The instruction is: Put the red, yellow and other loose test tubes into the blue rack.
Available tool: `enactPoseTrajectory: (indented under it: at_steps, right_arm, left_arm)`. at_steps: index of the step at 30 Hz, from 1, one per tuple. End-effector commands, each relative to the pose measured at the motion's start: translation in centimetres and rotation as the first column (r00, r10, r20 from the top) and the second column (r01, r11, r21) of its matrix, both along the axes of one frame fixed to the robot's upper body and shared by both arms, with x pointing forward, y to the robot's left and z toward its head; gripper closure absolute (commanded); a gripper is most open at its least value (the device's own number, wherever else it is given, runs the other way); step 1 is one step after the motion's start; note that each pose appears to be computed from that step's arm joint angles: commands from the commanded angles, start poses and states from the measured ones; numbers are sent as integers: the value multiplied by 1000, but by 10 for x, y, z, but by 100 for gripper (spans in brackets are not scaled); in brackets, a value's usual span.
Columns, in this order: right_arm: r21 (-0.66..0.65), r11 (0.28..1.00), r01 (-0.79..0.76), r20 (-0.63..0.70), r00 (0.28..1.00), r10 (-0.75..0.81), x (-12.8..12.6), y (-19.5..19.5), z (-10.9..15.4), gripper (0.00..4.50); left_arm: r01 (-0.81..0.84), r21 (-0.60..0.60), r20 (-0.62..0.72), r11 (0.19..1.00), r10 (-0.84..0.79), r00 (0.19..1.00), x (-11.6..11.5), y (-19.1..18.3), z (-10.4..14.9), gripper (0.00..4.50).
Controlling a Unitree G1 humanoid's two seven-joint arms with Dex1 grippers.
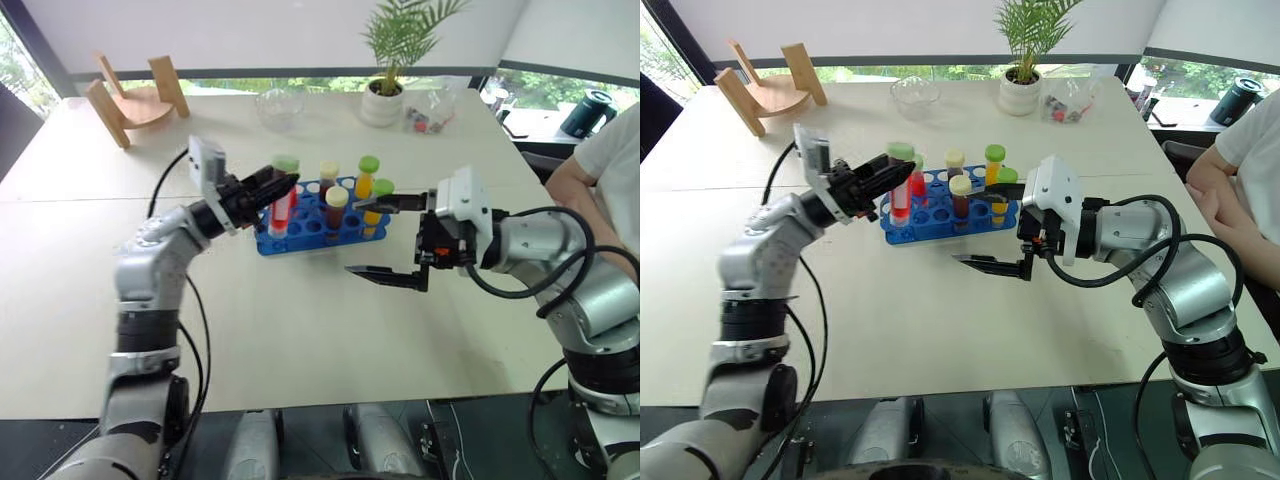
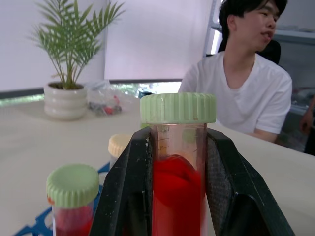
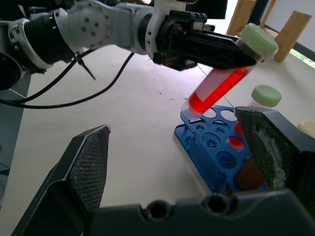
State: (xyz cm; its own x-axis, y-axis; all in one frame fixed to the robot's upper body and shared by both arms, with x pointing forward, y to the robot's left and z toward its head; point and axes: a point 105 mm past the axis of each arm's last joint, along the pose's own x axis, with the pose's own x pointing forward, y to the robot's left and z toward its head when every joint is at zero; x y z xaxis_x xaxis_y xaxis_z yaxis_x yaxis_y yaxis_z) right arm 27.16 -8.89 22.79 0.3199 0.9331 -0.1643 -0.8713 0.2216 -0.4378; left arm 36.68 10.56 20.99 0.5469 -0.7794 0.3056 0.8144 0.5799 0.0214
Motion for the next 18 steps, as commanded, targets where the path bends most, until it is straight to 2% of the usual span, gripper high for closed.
enactPoseTrajectory:
  at_steps: [1, 12, 18]
  right_arm:
    - [15, 1000, 11, 48, 999, -12, -6, 0, 10, 0]
    - [22, 999, 44, 45, 998, -45, -9, -1, 9, 0]
    - [23, 998, 51, 48, 997, -52, -9, -2, 10, 0]
  left_arm:
    - [-59, 13, 113, 998, 57, 992, 11, -7, -3, 367]
    - [-80, 21, 140, 997, 76, 987, 23, -12, -20, 367]
    - [-74, 16, 159, 997, 71, 985, 18, -12, -27, 367]
